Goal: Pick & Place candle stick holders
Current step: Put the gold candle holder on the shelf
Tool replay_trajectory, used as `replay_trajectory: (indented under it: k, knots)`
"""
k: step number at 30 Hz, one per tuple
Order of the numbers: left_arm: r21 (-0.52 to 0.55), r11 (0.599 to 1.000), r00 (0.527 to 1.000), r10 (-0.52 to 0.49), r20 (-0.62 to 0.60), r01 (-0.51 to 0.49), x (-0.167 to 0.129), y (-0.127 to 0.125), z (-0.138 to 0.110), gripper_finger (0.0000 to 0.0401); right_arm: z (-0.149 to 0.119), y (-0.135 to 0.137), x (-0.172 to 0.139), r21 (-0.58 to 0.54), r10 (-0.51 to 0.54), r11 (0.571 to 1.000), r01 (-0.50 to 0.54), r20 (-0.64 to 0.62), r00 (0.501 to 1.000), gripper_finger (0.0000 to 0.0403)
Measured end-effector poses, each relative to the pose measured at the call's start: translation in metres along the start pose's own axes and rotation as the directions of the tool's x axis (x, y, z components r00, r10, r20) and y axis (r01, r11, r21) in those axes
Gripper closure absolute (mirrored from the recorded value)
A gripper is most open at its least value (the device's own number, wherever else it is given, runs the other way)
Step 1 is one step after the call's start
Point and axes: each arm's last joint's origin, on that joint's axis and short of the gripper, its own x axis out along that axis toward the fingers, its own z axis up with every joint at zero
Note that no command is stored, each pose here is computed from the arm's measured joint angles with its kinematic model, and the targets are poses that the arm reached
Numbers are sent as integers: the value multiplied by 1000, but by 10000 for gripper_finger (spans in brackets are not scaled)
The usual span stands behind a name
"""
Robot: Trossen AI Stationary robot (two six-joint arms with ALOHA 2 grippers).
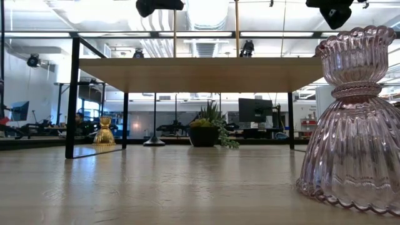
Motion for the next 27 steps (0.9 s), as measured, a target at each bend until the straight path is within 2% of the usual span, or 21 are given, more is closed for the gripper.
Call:
replay_trajectory:
  k: [8, 27]
  knots:
    - [-18, 1000, 1000, -11, -13, 11, 10, 4, -2, 380, 0, 0, 0, 0, -6, 1000, 6, 2, 1000, 394]
    - [-93, 995, 999, -39, -10, 38, 11, 15, -3, 378, 0, 0, 0, 0, -6, 1000, 6, 2, 1000, 394]
